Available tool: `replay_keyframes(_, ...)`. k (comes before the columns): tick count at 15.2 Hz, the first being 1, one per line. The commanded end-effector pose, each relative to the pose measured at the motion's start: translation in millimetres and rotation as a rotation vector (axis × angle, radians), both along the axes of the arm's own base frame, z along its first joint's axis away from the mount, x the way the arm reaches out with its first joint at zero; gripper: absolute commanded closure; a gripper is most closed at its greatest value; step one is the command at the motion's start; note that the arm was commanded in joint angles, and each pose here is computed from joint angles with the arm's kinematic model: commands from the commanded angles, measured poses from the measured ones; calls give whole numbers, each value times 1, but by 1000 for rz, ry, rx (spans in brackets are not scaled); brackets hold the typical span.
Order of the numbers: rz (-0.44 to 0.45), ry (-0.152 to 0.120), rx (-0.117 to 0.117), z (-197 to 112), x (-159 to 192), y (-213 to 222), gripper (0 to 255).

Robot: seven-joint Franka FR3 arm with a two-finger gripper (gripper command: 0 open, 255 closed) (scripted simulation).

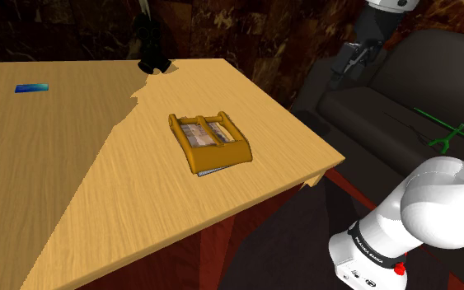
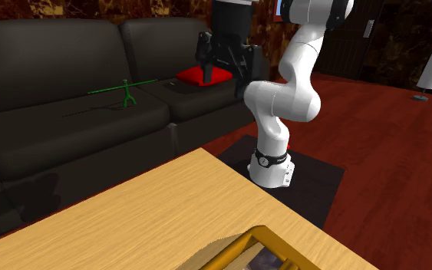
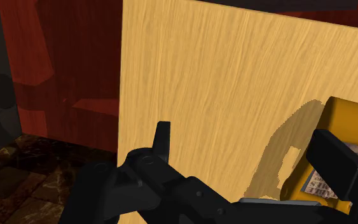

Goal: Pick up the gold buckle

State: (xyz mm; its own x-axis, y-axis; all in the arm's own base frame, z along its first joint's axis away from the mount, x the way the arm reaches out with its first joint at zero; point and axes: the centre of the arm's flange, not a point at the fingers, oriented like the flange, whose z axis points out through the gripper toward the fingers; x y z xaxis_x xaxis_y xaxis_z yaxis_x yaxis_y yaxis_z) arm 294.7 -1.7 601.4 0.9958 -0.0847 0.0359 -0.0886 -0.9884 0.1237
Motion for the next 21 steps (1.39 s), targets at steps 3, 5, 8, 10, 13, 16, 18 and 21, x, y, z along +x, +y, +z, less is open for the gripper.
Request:
replay_keyframes(3, -9, 6, 1, -12, 15, 18, 0)
replay_keyframes(5, -19, 11, 2, -25, 31, 36, 0)
replay_keyframes(8, -33, 20, 4, -44, 54, 63, 0)
replay_keyframes(10, -42, 25, 6, -56, 70, 81, 0)
replay_keyframes(13, -56, 34, 7, -75, 94, 107, 0)
replay_keyframes(16, -70, 42, 9, -95, 118, 133, 0)
replay_keyframes(18, -80, 48, 10, -108, 134, 150, 0)
replay_keyframes(21, -94, 57, 12, -127, 158, 176, 0)
